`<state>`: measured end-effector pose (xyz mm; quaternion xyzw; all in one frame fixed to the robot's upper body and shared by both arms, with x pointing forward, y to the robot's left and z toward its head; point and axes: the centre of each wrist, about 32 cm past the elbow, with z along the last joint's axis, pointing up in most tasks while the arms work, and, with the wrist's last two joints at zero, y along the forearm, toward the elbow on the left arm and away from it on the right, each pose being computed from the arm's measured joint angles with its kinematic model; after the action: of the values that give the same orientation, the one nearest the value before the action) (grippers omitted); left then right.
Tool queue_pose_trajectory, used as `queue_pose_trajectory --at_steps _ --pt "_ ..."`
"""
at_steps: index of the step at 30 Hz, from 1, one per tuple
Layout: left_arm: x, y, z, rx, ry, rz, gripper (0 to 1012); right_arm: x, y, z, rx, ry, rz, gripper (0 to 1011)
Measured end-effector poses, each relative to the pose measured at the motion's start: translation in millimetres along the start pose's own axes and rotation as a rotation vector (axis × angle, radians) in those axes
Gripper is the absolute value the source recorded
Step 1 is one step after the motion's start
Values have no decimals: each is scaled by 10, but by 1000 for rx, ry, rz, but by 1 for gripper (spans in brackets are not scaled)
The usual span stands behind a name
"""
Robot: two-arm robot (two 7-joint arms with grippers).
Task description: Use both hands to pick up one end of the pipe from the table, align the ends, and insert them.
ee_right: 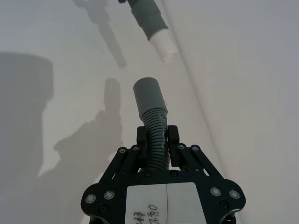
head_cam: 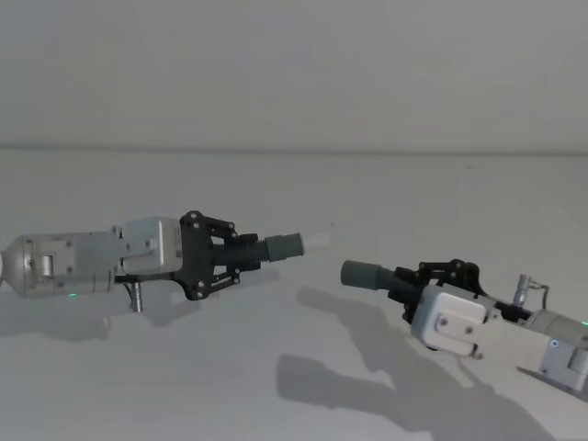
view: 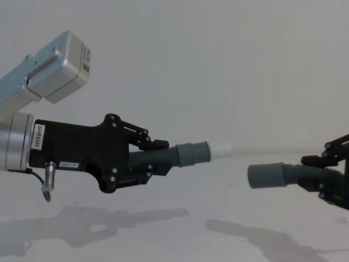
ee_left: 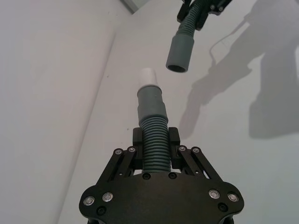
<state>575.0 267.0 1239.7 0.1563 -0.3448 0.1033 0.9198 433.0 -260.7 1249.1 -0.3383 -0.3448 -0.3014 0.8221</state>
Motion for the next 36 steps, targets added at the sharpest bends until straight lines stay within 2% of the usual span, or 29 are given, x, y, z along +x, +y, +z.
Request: queue_pose_trajectory --at_steps 9,19,36 --pt "4 3 0 -2 -7 -4 308 62 -74 -41 -4 11 -39 256" --pt "8 7 0 -3 -11 -5 308 150 -40 -30 27 32 -68 256" --pt "10 7 1 -3 -13 -6 308 274 61 8 56 36 0 256"
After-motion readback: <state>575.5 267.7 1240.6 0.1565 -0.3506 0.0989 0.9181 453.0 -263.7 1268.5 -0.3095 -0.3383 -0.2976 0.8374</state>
